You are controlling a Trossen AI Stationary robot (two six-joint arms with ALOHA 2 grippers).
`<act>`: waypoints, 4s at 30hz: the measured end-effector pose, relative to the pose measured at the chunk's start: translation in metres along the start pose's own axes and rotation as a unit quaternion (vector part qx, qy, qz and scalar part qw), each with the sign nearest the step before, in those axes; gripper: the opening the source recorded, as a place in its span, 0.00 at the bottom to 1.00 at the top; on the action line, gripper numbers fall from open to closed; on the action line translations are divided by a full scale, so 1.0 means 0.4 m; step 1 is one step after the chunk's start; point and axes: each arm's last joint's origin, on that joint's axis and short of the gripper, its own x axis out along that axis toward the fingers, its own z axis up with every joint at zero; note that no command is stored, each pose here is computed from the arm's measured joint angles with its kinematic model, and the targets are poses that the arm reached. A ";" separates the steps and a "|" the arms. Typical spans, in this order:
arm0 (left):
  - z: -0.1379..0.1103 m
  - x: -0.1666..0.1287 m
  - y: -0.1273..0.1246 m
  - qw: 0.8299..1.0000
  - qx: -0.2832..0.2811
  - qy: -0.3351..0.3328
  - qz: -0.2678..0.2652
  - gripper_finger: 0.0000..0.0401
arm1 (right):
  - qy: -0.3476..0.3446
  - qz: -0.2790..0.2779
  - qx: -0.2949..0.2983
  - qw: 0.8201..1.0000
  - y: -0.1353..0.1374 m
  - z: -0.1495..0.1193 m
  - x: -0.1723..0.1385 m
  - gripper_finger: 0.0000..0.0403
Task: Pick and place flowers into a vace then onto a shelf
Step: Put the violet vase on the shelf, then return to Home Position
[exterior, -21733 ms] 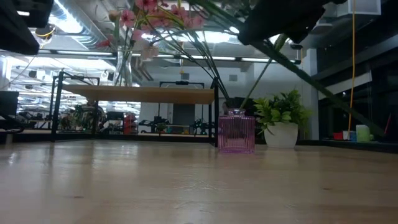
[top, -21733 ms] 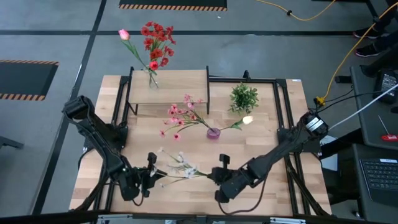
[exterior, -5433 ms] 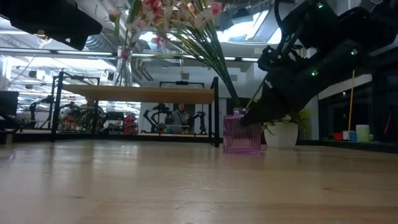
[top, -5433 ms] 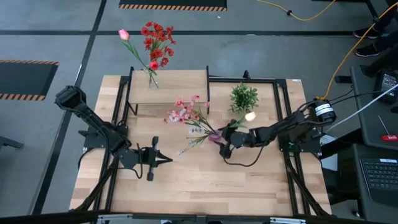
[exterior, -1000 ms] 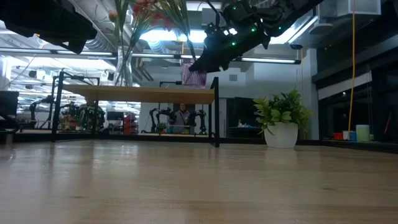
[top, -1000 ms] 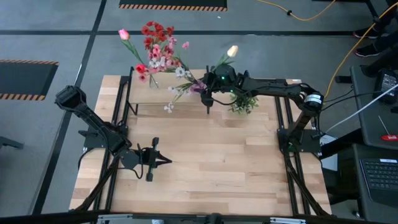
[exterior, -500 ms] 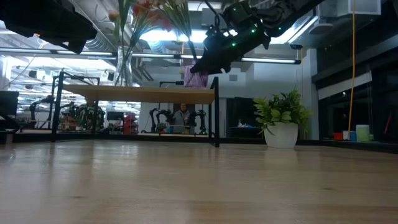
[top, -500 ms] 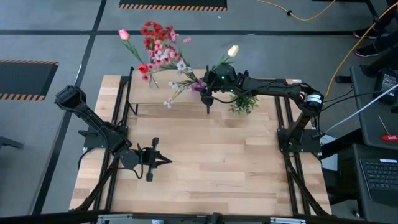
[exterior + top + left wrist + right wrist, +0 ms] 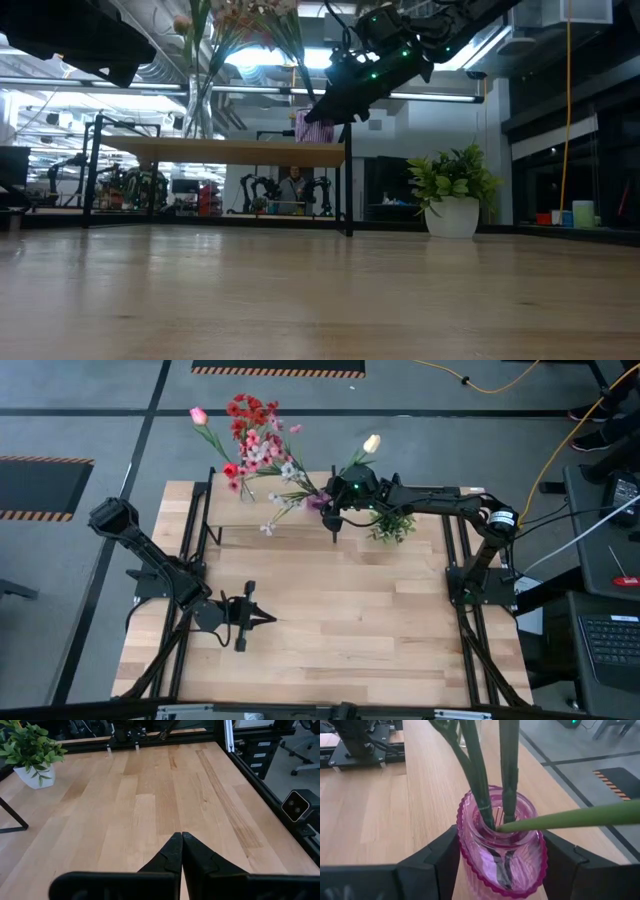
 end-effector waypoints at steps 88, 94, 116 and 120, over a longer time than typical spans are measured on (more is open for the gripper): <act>-0.002 0.000 0.000 1.000 0.002 0.004 0.000 0.00 | 0.056 0.002 -0.070 0.996 0.037 0.020 -0.083 0.81; -0.002 0.000 0.000 1.000 0.002 0.004 0.000 0.01 | 0.067 0.000 -0.071 0.995 0.042 0.020 -0.091 0.81; -0.002 0.000 0.001 1.000 0.002 0.003 0.000 0.01 | 0.128 -0.005 -0.062 0.990 0.113 0.038 -0.208 0.64; -0.001 -0.001 0.001 1.000 0.012 0.002 0.000 0.01 | 0.144 -0.034 -0.079 0.986 0.143 0.035 -0.215 0.44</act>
